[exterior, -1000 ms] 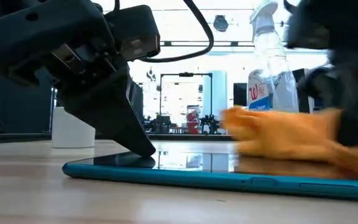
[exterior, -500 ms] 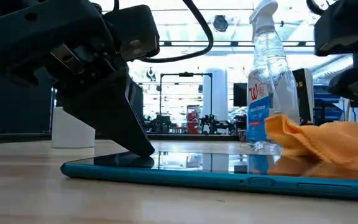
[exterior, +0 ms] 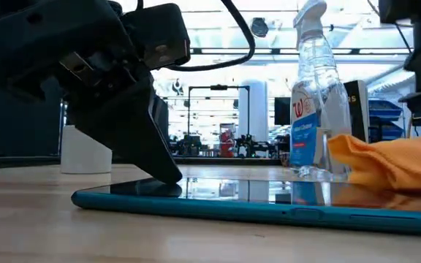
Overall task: Apply microfiber cloth
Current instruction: Spray the back of tablet using the spray bottle
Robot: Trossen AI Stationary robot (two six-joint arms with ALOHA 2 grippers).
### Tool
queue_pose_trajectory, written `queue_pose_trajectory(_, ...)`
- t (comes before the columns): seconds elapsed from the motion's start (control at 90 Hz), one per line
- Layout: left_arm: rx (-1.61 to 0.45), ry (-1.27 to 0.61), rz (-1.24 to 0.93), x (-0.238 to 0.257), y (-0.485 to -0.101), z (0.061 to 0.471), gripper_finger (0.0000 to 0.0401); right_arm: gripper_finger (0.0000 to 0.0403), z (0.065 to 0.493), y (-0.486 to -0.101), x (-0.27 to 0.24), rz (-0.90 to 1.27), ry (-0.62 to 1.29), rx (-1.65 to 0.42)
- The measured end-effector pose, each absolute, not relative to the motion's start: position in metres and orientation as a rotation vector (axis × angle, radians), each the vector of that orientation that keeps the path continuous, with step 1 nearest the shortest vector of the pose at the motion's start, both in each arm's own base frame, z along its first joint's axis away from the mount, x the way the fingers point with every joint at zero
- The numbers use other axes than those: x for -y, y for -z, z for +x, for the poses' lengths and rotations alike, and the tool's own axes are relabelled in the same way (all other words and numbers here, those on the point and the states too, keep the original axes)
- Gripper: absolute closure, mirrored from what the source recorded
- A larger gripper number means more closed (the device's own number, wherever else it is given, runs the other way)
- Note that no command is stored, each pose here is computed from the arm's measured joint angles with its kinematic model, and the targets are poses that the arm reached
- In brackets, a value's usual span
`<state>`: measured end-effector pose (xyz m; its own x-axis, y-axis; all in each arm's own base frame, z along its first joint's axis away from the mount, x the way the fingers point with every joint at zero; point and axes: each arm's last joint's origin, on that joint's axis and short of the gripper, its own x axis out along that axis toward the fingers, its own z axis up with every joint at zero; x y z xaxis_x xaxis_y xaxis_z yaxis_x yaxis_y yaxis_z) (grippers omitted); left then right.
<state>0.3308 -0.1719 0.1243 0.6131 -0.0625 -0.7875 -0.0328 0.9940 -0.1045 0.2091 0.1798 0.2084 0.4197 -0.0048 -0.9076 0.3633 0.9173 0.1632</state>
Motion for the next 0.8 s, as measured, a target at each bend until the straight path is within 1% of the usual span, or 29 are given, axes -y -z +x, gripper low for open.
queue_pose_trajectory(0.078,-0.916,0.055,-0.124,0.175,-0.128,0.333,0.0401,0.0113,0.209,-0.213,-0.181,0.352,0.228,-1.066)
queue_pose_trajectory(0.189,-0.948,0.091,-0.148,0.175,-0.132,0.336,0.0401,0.0110,0.210,-0.212,-0.183,0.339,0.232,-1.032)
queue_pose_trajectory(0.556,-1.022,0.063,-0.129,0.174,-0.142,0.340,0.0397,0.0114,0.223,-0.199,-0.193,0.294,0.212,-0.966)
queue_pose_trajectory(0.667,-1.030,0.063,-0.127,0.176,-0.148,0.342,0.0368,0.0114,0.226,-0.196,-0.195,0.288,0.203,-0.959)
queue_pose_trajectory(0.8,-1.038,0.102,-0.153,0.176,-0.152,0.345,0.0306,0.0114,0.231,-0.191,-0.197,0.274,0.198,-0.948)
